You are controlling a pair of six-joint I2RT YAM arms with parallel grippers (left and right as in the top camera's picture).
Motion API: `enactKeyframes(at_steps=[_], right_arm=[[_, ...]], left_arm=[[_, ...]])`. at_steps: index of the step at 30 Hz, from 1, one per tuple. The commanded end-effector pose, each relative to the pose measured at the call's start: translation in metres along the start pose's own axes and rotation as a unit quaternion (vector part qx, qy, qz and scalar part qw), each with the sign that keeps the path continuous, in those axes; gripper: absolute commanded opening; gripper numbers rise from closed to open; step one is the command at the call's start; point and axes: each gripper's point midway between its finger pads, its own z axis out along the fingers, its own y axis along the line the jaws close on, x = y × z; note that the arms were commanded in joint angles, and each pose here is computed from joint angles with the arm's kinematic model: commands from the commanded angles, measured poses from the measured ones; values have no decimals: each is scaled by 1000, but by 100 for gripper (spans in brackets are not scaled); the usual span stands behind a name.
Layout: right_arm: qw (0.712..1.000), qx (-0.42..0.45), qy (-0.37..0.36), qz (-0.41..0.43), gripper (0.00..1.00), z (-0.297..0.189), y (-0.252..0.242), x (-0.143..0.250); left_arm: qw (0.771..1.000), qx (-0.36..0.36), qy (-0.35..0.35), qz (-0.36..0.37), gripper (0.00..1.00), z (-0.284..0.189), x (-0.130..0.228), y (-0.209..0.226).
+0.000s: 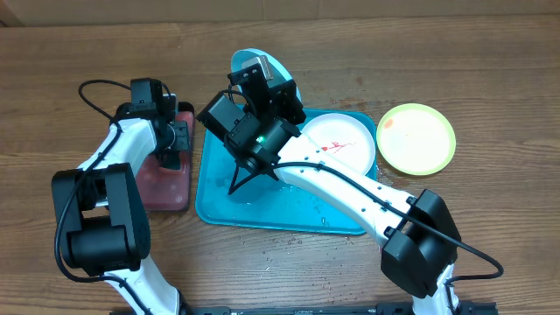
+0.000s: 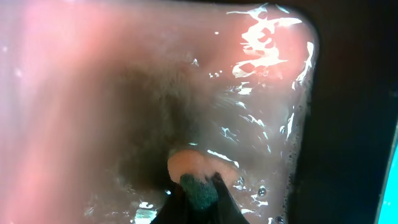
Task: Clean dirty plates on tray and stack at the side
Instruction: 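Carry the light blue plate right toward the yellow plate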
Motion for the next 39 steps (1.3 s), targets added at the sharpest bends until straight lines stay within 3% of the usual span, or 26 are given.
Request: enactKeyframes(at_steps=[1, 2, 3, 4, 6, 13, 15, 17, 19, 20, 22, 27, 31, 32, 33, 34, 35, 39], right_arm=[[999, 0, -20, 41, 4, -14, -24, -21], [999, 0, -20, 41, 4, -14, -23, -21], [999, 0, -20, 41, 4, -14, -23, -21], [999, 0, -20, 41, 4, -14, -23, -21], [999, 0, -20, 41, 4, -14, -24, -21], [999, 0, -20, 41, 4, -14, -23, -21], [999, 0, -20, 41, 4, -14, -23, -21], [999, 0, -20, 41, 4, -14, -24, -21], [999, 0, -20, 41, 4, -14, -23, -21], [999, 0, -20, 41, 4, -14, -23, -21], [999, 0, -20, 41, 4, -14, -23, -21], [999, -4, -19, 41, 4, -14, -22, -21], [999, -9, -18, 43, 4, -14, -21, -21], [999, -9, -19, 43, 4, -15, -21, -21], [999, -9, -19, 44, 4, -15, -21, -21], [999, -9, -19, 45, 4, -15, -22, -22], [999, -9, -20, 45, 4, -15, -23, -22], [999, -8, -22, 48, 4, -17, -25, -23]], left_arm=[[999, -22, -30, -5, 9, -23, -22, 11], [999, -21, -27, -5, 40, -26, -21, 11], [1000, -17, -19, -4, 77, -26, -17, 10], [1000, -14, -8, -4, 93, -26, -11, 9], [1000, -14, 16, -2, 87, -24, 0, 8], [996, -15, 83, 1, 85, -19, 39, 7], [996, -15, 91, 1, 80, -16, 47, 7], [995, -15, 94, 1, 66, -15, 49, 7], [995, -16, 94, 1, 39, -15, 50, 8], [995, -20, 94, 2, 16, -15, 50, 9], [995, -25, 96, 2, 4, -16, 50, 11], [993, -75, 89, -25, 4, -22, 44, 28], [995, -68, 74, -26, 4, -35, 28, 26], [995, -62, 68, -27, 15, -39, 23, 24], [996, -51, 61, -29, 50, -43, 18, 20], [997, -39, 55, -30, 72, -48, 13, 17], [998, -30, 50, -31, 77, -51, 9, 13], [999, 3, 37, -33, 81, -61, 2, 3]])
